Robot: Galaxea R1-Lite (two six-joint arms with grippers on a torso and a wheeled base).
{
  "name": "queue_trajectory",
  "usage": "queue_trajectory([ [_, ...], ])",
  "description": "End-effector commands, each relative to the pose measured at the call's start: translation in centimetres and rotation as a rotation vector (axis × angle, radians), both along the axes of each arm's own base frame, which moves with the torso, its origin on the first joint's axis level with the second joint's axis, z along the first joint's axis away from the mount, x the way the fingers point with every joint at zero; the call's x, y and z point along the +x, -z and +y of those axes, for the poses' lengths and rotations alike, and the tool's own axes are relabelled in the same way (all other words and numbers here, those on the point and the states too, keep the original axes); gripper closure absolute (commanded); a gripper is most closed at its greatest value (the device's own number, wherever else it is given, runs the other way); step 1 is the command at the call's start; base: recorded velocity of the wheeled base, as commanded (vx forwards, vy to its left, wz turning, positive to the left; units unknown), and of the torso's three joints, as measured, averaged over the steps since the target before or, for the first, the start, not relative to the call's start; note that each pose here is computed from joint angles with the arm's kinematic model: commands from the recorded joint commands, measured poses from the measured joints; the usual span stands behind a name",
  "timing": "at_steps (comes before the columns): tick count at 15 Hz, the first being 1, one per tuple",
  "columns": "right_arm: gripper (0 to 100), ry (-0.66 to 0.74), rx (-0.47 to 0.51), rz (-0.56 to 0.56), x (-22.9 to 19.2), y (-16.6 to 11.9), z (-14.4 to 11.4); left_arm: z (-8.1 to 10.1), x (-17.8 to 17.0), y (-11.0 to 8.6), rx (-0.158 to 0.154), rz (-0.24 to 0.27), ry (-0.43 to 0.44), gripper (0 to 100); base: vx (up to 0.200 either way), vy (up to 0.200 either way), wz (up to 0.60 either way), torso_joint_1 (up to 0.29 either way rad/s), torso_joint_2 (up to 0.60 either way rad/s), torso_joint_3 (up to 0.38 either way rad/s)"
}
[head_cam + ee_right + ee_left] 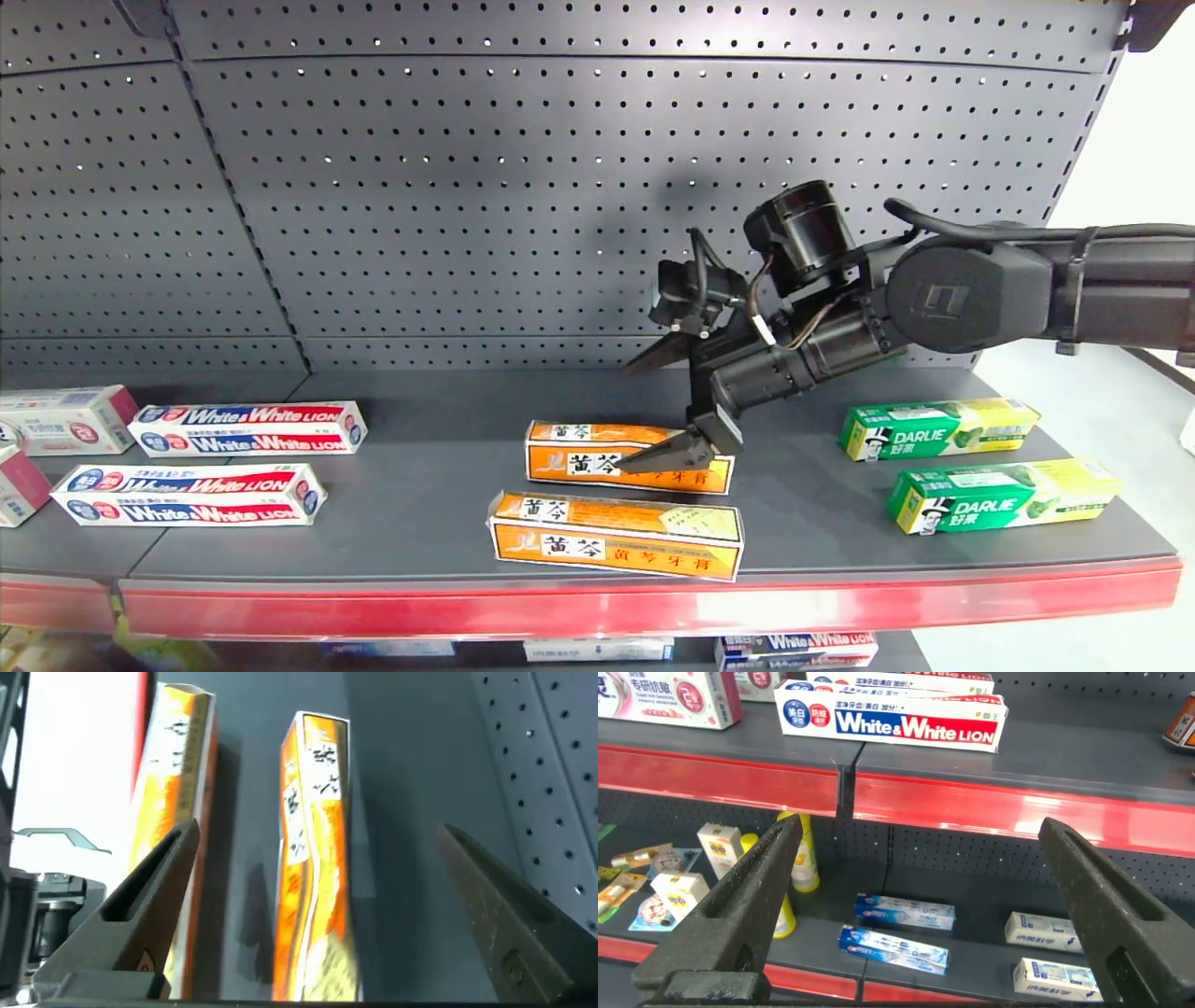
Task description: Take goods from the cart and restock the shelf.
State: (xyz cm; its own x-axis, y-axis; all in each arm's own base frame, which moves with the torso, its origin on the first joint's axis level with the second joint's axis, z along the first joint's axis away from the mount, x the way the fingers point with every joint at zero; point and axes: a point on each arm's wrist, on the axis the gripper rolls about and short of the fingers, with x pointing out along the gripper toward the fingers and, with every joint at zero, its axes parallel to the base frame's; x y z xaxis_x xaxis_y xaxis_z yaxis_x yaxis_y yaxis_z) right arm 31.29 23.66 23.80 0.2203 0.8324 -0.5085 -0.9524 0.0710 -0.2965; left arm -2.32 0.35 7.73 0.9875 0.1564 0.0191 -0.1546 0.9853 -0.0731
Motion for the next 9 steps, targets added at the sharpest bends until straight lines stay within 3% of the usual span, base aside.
queue_trajectory([
  [1,0,0.022,0.023,-0.034,-2.4,-2.1,-2.2,0.0,0.0,0.0,0.000,0.001,-0.001,0,0.000,0.000,0.00,0.000,0.00,0.000],
  [5,0,0.154,0.039,-0.118,-8.1,-3.5,-7.0,0.0,0.0,0.0,0.000,0.001,-0.001,0,0.000,0.000,0.00,0.000,0.00,0.000],
  [9,0,0.202,0.112,-0.118,-12.0,-3.0,-9.6,0.0,0.0,0.0,0.000,0.001,-0.001,0,0.000,0.000,0.00,0.000,0.00,0.000],
])
